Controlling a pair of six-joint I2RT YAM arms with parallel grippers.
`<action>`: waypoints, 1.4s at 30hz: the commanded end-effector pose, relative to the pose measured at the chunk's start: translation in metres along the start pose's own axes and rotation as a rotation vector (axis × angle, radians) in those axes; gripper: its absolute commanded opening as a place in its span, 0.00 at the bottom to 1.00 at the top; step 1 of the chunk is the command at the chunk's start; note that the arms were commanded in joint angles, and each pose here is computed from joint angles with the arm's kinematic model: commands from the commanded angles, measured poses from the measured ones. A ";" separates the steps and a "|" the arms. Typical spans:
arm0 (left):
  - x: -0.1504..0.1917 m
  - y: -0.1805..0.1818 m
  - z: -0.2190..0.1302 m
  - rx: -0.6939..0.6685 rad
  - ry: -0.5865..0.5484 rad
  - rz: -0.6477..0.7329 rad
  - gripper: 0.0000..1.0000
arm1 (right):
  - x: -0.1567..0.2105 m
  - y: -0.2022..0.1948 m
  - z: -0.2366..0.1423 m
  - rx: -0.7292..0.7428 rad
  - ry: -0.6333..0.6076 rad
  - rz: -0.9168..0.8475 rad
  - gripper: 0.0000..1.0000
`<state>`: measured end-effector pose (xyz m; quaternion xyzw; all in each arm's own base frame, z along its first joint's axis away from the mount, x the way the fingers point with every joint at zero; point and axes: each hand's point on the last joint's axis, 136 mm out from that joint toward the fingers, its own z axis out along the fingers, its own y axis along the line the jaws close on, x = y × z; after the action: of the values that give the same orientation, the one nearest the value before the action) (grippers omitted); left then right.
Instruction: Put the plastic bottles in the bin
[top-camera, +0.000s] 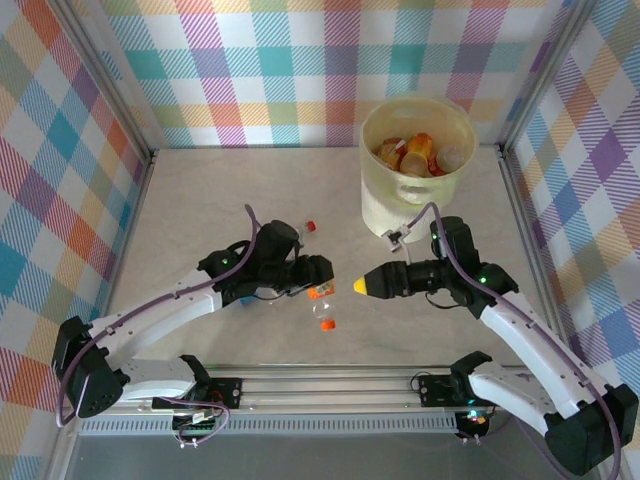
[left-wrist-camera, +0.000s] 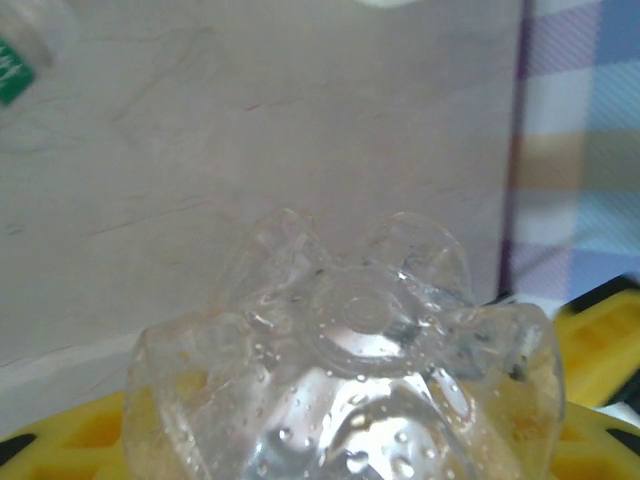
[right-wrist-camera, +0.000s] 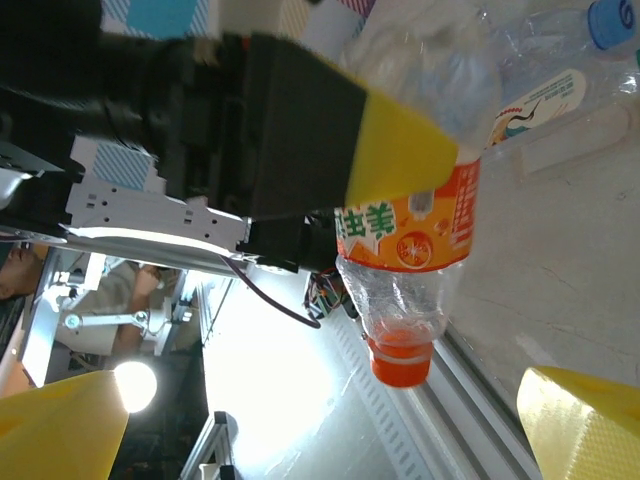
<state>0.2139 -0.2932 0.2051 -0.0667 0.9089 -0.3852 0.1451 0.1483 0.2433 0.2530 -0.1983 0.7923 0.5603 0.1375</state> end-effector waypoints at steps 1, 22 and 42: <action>-0.020 -0.038 -0.004 0.148 -0.057 -0.117 0.43 | -0.008 0.003 0.008 0.016 -0.015 -0.068 1.00; -0.021 -0.059 0.005 0.246 -0.027 -0.197 0.39 | -0.034 -0.006 0.046 0.113 -0.044 -0.121 0.83; -0.022 -0.041 -0.029 0.237 -0.123 -0.247 0.38 | -0.062 0.001 0.057 0.107 -0.071 -0.152 0.58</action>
<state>0.2325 -0.2959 0.2511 -0.1906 0.8361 -0.4876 0.1639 0.1949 0.3056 0.2445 -0.2238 0.8117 0.5067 0.1853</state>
